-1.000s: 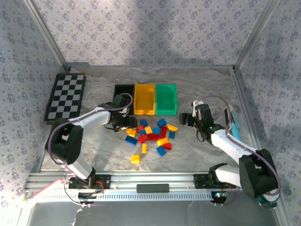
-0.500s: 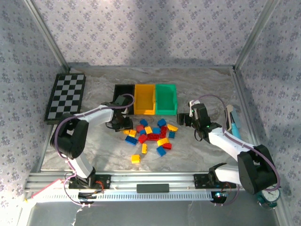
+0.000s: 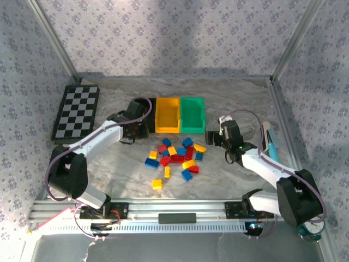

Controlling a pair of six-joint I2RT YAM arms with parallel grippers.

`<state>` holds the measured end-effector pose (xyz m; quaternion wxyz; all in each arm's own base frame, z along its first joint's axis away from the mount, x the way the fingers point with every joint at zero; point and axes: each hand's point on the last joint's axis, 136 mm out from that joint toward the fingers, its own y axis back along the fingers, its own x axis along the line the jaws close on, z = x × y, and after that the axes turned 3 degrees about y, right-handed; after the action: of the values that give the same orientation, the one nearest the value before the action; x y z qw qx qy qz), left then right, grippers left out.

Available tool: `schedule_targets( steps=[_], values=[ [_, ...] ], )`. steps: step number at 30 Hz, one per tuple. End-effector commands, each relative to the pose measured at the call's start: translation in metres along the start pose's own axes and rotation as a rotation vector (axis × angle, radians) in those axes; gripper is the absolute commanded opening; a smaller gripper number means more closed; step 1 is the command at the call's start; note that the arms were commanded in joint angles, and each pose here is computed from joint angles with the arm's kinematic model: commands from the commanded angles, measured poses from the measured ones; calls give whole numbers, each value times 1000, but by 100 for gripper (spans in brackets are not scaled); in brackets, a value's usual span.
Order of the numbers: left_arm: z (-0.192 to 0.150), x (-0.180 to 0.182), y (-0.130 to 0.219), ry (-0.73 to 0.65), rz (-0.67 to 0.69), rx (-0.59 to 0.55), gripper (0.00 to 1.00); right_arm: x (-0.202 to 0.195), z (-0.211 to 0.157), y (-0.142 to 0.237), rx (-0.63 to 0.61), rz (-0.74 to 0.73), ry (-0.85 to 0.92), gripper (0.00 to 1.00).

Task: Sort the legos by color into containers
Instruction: Pick up the lego from the center of the table, then place the lego in the container, then pick up the lego from the center of the table.

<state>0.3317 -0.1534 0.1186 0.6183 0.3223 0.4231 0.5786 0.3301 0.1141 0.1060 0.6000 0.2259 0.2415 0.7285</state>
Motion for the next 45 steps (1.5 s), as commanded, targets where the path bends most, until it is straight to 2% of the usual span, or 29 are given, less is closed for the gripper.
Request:
schedule_targets(
  steps=[1,6,8,9,13,18,21,24,28,32,38,45],
  values=[
    [48,8,13,-30,53,-102,28,-4,7,5,-19,-32,13,90],
    [82,3,-18,-29,50,-57,31,-4,8,4,-18,-34,12,90],
    [86,1,-31,-26,43,-14,48,-8,9,7,-21,-56,9,91],
    [84,0,-33,-24,40,12,53,-10,9,9,-29,-63,7,91],
    [79,-11,-27,-34,-15,-25,61,-16,8,14,-40,-87,0,91],
    [51,-12,-2,-73,-34,-57,62,-13,7,12,-45,-68,-12,91],
    [24,-21,10,-104,-122,-48,62,-12,8,9,-35,-64,-13,91],
    [-9,-31,17,-182,-194,-16,68,-9,8,6,-29,-55,-13,91],
    [-56,-40,17,-302,-253,46,68,-8,6,5,-22,-51,-14,92],
    [-90,-47,11,-327,-265,112,67,-11,5,5,-15,-71,-6,92],
    [-115,-37,-7,-328,-175,190,66,-12,6,4,-15,-81,-2,92],
    [-120,-45,-23,-335,-156,235,63,-12,7,6,-18,-78,-5,92]
  ],
)
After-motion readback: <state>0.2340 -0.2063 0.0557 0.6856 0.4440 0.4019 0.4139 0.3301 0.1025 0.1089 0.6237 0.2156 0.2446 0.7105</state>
